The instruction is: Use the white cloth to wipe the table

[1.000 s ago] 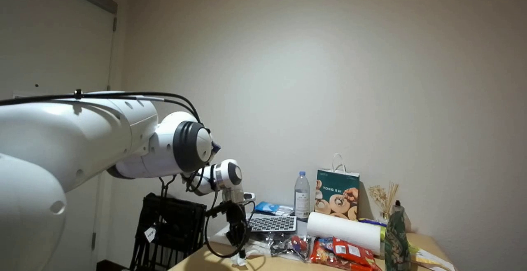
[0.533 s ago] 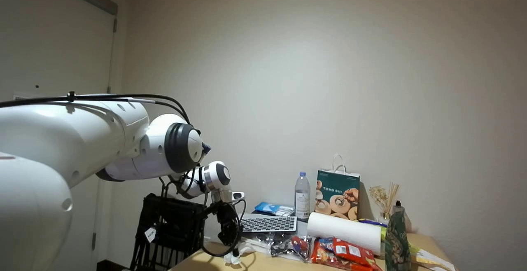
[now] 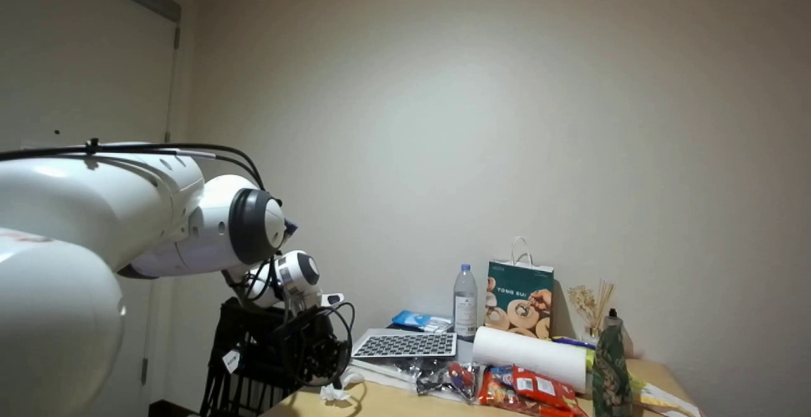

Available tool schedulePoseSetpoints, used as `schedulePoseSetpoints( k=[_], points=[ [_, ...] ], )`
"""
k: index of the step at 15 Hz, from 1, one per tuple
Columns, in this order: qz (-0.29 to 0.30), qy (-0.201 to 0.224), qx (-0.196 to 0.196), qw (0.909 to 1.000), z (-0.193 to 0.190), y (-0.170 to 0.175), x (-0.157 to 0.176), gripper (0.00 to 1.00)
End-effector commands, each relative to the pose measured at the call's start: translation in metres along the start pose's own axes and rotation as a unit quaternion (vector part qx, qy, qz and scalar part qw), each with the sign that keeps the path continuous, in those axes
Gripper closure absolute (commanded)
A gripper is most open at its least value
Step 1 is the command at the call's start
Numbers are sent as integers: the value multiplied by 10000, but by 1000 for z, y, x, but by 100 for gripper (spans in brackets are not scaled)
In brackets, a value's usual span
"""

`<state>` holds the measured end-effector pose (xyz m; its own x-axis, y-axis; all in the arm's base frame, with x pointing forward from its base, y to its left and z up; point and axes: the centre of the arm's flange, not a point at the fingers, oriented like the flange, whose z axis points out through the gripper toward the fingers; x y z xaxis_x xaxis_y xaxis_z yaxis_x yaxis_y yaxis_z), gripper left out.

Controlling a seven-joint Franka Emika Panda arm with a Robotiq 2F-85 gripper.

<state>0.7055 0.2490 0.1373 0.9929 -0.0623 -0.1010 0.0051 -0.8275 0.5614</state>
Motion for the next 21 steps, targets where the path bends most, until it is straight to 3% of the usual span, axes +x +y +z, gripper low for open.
schedulePoseSetpoints(
  k=[1,3,5,8,12,16,18,19,21],
  points=[
    [-869,307,35,9957,-14,-22,-28,96],
    [-1166,399,70,9924,-22,-30,-32,96],
    [-864,362,-12,9956,-25,-36,-15,96],
    [-943,399,3,9947,-26,-37,-15,97],
    [-886,-421,11,9952,4,-8,-16,97],
    [-362,-1148,509,9914,39,46,-15,95],
    [90,-1316,741,9885,60,75,-3,97],
    [-201,-1015,435,9937,35,52,6,96],
    [-4,-1173,592,9913,49,76,14,96]
  ],
)
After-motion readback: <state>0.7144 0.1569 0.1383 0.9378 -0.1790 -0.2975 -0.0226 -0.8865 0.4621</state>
